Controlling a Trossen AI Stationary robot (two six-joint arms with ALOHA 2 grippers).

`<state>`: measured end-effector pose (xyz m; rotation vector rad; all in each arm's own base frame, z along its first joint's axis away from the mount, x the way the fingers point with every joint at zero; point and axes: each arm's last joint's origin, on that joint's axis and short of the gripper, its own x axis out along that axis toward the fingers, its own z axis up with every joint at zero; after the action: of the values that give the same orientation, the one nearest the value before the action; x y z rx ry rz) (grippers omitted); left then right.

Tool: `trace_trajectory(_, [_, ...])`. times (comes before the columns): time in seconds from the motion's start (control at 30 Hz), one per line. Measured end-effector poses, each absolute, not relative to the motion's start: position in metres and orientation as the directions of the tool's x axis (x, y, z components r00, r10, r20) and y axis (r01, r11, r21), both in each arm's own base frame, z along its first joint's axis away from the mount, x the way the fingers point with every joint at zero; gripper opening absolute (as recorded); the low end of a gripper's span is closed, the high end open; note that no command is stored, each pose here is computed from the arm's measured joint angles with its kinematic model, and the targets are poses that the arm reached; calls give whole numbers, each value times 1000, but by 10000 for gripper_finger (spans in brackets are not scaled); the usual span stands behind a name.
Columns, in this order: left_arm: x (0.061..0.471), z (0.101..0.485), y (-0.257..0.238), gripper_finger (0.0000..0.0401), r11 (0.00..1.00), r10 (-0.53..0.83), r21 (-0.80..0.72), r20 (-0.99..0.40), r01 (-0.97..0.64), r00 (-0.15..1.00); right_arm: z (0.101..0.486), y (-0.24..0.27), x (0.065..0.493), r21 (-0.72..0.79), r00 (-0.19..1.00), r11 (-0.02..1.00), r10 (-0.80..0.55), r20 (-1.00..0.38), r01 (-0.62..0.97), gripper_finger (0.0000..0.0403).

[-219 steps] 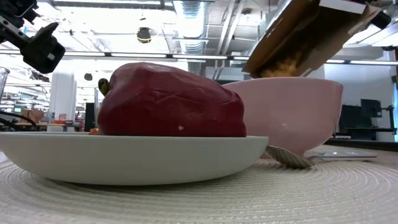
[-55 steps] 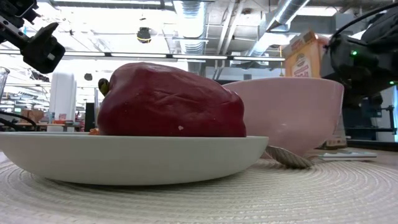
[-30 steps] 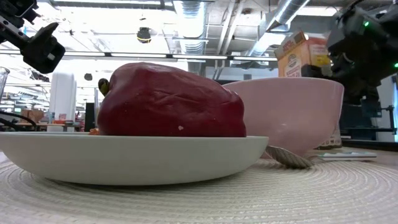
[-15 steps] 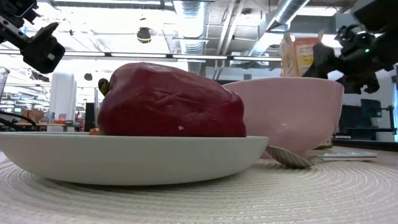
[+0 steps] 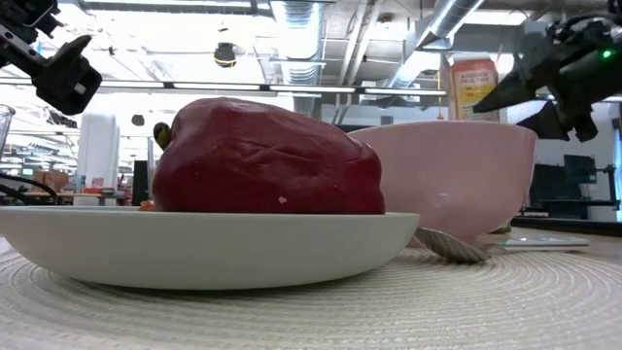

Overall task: Arrange a breakfast setting
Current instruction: Pour the cereal from the cereal box into the white bowl, then return to Home Position

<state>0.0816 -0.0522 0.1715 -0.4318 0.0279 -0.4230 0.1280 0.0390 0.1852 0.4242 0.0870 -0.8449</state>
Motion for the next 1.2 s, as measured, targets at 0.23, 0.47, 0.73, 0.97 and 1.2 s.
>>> trace_trajectory(0.23, [82, 171, -52, 340, 823, -404, -412, 62, 392, 913, 203, 55, 135, 481, 774, 633, -609, -172, 606, 399])
trace_trajectory(0.47, [82, 172, -52, 340, 823, -403, -412, 63, 392, 913, 252, 62, 138, 384, 869, 797, -495, -24, 465, 399])
trace_trajectory(0.73, [82, 172, -52, 340, 823, -404, -412, 63, 392, 913, 295, 47, 128, 258, 961, 948, -230, 152, 186, 399])
trace_trajectory(0.97, [82, 172, -52, 340, 823, -404, -412, 63, 392, 913, 310, 29, 117, 77, 952, 996, 20, 307, -46, 399])
trace_trajectory(1.2, [82, 171, -52, 340, 823, -403, -412, 62, 392, 913, 301, 14, 98, 95, 975, 995, 5, 224, -27, 399])
